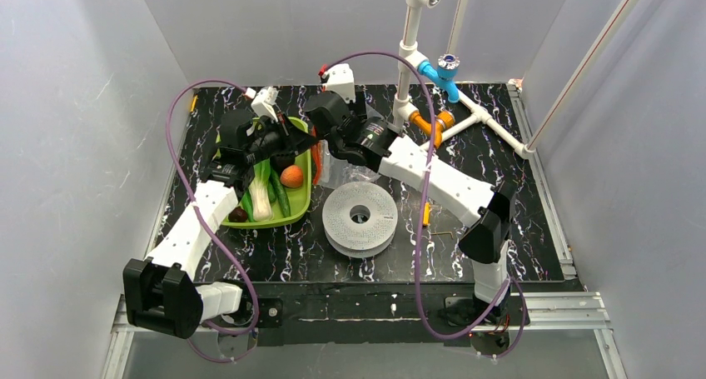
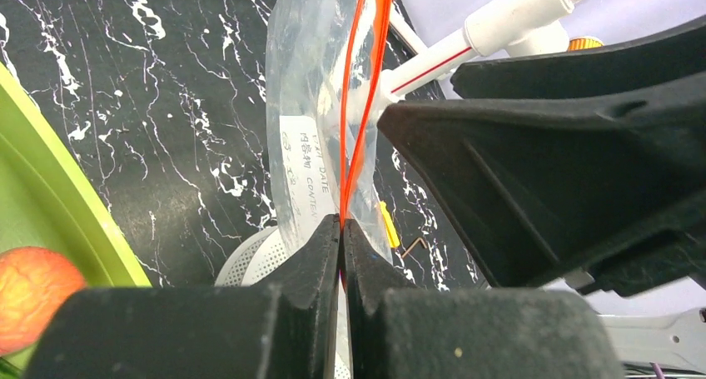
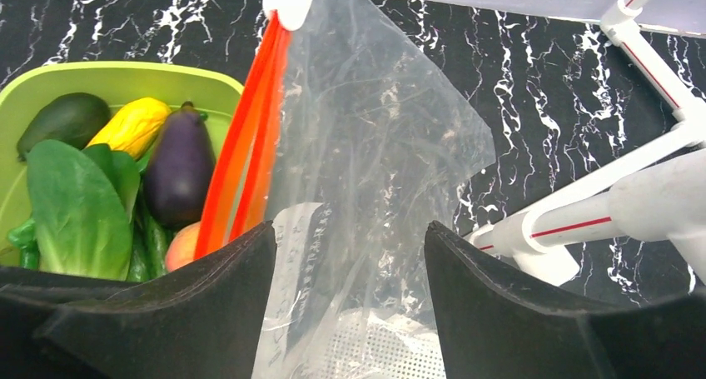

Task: Place the food in the zip-top bag and seal the zipper
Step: Open the zipper of the food storage bag.

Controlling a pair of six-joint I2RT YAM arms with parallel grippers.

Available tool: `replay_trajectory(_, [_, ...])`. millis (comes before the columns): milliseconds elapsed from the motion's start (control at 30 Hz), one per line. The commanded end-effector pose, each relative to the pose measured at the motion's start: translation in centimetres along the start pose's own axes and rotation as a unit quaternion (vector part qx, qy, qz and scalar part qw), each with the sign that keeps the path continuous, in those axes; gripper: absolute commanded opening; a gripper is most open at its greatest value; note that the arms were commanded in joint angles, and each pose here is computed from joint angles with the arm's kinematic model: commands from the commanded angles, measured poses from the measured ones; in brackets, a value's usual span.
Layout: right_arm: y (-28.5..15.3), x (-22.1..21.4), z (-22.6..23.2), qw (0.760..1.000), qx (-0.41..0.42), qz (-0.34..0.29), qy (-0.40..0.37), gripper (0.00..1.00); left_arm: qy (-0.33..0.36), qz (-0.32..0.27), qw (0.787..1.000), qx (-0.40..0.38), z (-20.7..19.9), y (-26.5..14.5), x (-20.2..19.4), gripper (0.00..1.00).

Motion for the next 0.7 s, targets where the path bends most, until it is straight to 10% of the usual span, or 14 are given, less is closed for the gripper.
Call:
replay_trajectory(0, [-0.2, 2.8, 0.3, 0.998, 0.004, -0.045, 0.037, 0.72, 0.008, -0.006, 1.000, -0.010, -0.2, 0.2, 0.1, 0.00])
replay_trajectory(667, [2.0, 1.4, 1.5, 0.997, 0.022, -0.035, 0.057, 0.68, 0.016, -0.006, 0.999, -0.029, -0.8, 0.2, 0.1, 0.00])
Point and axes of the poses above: each gripper's point midway between its finger pads, its own y axis out along the fingers, its own z axis along the line the jaws close on, x = y × z, the point moved 6 cm from there along -y, back along the fingers, and after that the axes turned 11 degrees about y, right-handed, at the moved point
